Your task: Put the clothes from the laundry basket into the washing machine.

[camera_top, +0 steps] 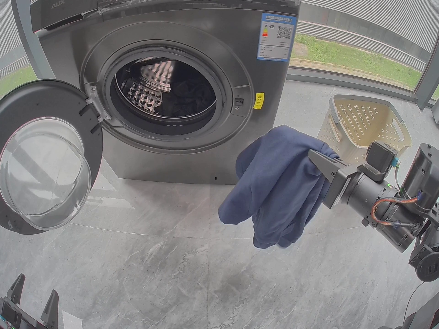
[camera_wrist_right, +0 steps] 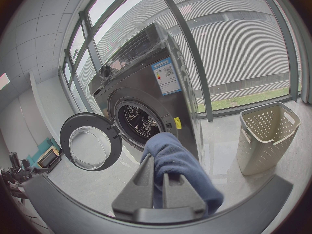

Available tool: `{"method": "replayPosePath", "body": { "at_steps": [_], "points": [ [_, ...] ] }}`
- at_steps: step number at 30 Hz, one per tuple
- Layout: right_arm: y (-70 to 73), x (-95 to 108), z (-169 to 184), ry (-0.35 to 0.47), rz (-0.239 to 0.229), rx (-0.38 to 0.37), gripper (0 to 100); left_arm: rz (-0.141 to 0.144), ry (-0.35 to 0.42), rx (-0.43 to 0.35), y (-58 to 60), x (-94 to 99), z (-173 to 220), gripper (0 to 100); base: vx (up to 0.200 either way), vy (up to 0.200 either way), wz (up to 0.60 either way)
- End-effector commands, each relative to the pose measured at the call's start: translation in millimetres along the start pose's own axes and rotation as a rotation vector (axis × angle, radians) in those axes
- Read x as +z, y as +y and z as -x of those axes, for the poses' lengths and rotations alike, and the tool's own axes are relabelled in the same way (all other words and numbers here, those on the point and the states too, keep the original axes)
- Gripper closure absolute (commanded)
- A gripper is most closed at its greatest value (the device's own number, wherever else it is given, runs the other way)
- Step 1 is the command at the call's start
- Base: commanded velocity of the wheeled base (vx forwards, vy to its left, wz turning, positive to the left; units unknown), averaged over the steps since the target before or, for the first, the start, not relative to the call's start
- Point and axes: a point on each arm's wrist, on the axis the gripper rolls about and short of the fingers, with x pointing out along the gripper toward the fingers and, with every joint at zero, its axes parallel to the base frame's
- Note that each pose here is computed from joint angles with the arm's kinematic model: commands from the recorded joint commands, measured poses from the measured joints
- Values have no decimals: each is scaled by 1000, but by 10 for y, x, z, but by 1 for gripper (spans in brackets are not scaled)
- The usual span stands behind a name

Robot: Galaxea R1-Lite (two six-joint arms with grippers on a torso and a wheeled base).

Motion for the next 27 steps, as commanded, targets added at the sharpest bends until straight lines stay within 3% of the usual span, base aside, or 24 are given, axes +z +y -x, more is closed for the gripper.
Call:
{"method": "replayPosePath", "body": {
  "at_steps": [1,8,23,27],
  "points": [
    [3,-4,-2,1,-1,1,100,0,0,1,3,-49,1,0,0,200,0],
    [4,-9,-9,3,-1,2,100,0,0,-1,2,-49,1,0,0,200,0],
    [0,5,-16,-4,-2,0,100,-1,0,1,3,-49,1,0,0,0,0],
    [-1,-3,-17,-1,-1,0,100,0,0,1,3,-49,1,0,0,200,0]
  ]
}}
